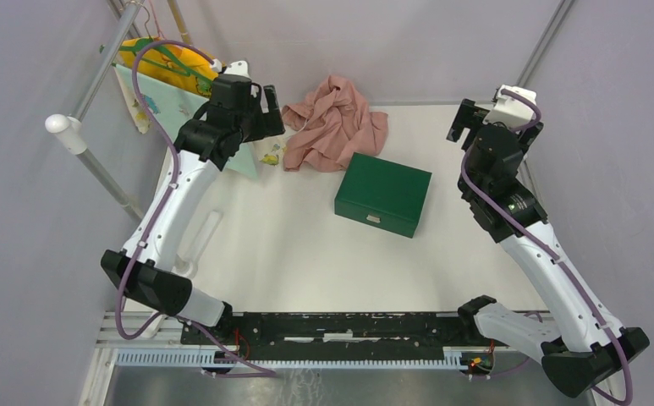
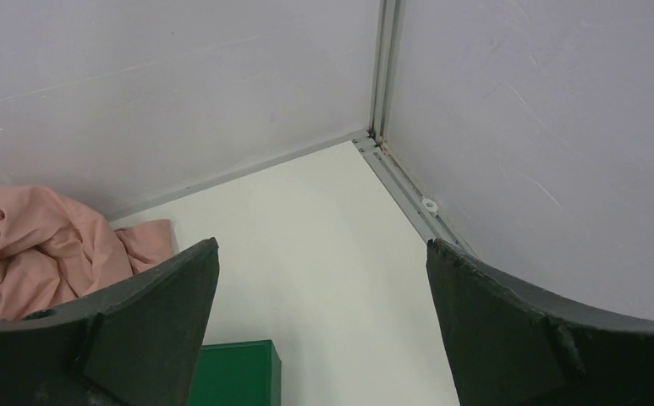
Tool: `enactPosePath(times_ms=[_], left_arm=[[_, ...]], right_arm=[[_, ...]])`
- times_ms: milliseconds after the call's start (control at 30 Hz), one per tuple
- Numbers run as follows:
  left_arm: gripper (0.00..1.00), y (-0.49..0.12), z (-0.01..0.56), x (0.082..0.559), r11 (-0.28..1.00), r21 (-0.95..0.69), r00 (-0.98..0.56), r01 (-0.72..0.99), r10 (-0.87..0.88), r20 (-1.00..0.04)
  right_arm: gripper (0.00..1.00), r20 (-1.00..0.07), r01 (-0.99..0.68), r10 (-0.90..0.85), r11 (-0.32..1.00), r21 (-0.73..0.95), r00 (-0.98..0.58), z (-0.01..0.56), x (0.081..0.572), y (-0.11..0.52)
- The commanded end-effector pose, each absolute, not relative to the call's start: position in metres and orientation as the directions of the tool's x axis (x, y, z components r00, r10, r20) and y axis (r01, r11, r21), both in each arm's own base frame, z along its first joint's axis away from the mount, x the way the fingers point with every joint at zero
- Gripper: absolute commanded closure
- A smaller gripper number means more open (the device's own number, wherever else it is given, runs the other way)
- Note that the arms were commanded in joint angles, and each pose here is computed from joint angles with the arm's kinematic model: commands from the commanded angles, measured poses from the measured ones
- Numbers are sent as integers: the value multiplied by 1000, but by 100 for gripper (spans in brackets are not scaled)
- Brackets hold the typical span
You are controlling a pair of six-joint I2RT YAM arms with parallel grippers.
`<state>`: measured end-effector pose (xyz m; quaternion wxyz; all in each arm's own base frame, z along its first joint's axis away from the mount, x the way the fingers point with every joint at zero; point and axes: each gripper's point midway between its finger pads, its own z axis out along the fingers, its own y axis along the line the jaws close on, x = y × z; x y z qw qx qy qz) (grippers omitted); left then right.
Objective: Organize the mixed jewelry
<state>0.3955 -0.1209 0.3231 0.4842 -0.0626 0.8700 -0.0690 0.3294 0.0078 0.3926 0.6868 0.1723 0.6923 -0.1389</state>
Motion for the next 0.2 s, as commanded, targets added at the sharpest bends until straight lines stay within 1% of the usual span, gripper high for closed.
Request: enactPosePath(times_ms=[0, 100, 167], left_arm=[[3, -119, 361, 394, 977, -213, -404, 7, -192, -894], [4, -125, 355, 394, 974, -226, -417, 29, -194, -888], [2, -125, 354, 395, 975, -222, -433, 24, -190, -881]], right_arm=[[2, -993, 419, 97, 900, 119, 74, 415, 326, 7], [2, -992, 412, 103, 903, 126, 76, 415, 327, 9], [2, -992, 411, 104, 903, 127, 77, 415, 327, 9]])
